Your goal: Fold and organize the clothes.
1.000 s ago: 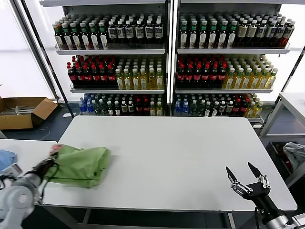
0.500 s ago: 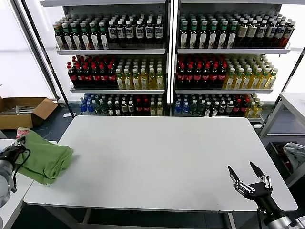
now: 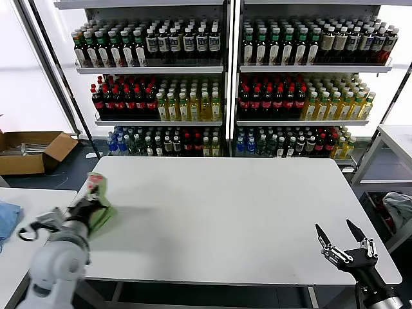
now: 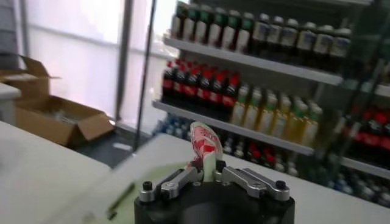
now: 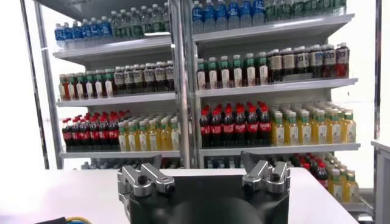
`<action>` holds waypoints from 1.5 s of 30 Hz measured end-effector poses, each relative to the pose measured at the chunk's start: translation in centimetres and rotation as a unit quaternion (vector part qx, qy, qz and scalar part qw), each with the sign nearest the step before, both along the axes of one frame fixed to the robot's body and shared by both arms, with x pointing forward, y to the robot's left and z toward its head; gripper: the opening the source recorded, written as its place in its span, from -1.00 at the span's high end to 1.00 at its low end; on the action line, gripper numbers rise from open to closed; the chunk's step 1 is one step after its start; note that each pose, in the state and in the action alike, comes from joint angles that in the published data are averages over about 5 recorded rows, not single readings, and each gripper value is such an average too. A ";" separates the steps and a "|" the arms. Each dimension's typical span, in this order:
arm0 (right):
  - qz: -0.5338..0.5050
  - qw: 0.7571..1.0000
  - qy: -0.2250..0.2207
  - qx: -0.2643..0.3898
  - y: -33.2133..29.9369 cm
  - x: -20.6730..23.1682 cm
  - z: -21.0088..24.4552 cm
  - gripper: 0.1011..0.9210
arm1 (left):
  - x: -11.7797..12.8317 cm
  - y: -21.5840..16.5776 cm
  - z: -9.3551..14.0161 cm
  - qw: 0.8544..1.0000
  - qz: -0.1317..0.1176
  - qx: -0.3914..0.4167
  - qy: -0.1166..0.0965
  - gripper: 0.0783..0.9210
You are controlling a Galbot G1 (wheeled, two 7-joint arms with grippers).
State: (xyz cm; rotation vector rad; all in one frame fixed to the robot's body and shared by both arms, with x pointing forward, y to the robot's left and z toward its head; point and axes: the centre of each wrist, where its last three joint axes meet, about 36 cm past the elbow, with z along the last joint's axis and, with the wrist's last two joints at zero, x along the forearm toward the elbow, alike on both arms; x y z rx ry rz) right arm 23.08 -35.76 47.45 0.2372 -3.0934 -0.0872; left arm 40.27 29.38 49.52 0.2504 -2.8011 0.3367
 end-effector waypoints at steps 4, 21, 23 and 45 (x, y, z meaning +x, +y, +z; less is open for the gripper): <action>-0.002 1.000 0.001 -0.004 0.5 -0.2 0.4 -0.76 | 0.4 -5.5 -1.9 0.999 -0.038 -0.019 0.024 0.86; 0.028 0.998 0.046 0.011 5.0 3.3 0.7 -0.76 | 2.2 -13.8 -2.4 0.983 -0.150 -0.103 0.039 0.27; 0.039 0.997 0.056 0.021 6.0 4.6 0.2 -0.76 | 2.0 -13.0 -1.8 0.979 -0.167 -0.115 0.027 0.15; 0.216 0.949 0.223 0.053 24.7 21.4 -9.4 -0.69 | -0.9 0.8 1.3 0.989 -0.135 -0.030 -0.051 -0.77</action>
